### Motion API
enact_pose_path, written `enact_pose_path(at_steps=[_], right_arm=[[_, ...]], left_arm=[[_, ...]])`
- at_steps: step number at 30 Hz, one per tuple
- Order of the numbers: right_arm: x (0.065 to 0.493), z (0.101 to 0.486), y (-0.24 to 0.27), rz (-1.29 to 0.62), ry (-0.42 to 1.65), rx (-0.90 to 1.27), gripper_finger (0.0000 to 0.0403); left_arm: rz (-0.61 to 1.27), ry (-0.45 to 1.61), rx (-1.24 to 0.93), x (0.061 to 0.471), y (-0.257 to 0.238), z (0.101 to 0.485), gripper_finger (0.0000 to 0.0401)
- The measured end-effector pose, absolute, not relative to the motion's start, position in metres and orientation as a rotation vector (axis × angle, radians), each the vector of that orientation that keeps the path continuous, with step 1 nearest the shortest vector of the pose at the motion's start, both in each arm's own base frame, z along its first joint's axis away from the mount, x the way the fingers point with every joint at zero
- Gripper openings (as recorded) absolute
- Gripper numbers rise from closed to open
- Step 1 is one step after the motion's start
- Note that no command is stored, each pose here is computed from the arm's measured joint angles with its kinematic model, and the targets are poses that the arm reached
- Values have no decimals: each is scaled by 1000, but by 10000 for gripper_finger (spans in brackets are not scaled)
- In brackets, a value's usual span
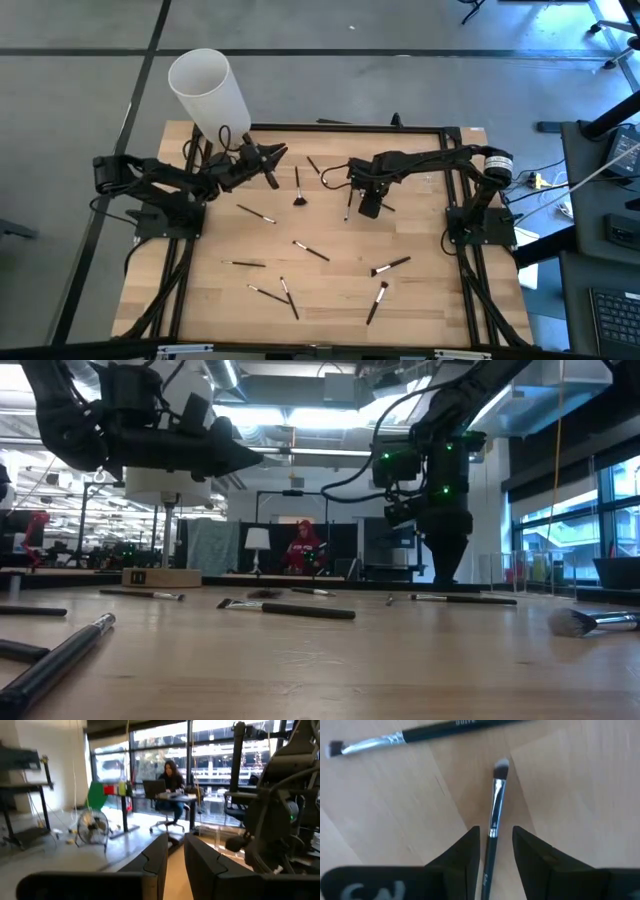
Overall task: Sort items
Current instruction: Put the foundation brush into the middle section of the transparent organizer
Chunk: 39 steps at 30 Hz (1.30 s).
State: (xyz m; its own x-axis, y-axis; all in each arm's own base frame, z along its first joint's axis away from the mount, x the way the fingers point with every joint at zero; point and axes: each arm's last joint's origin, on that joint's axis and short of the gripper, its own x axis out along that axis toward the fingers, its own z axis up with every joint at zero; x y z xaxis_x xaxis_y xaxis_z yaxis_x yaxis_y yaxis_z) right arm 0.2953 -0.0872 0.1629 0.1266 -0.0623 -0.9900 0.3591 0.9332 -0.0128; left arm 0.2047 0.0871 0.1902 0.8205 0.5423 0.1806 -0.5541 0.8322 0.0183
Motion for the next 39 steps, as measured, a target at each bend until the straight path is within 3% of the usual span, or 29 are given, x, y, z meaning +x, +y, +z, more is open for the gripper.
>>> enact_pose_path(at_steps=[11,24,32,39], right_arm=[[302,141,-89,-322,1464,269,112],[300,138,-88,-331,1483,389,14],[300,137,-87,-368,1480,472,32],[301,139,-87,-369,1463,481,20]], left_arm=[[489,-221,145,213,81,211,99],[471,-40,315,237,89,227,103],[476,-51,373,239,90,237,101],[483,-76,375,235,89,243,100]])
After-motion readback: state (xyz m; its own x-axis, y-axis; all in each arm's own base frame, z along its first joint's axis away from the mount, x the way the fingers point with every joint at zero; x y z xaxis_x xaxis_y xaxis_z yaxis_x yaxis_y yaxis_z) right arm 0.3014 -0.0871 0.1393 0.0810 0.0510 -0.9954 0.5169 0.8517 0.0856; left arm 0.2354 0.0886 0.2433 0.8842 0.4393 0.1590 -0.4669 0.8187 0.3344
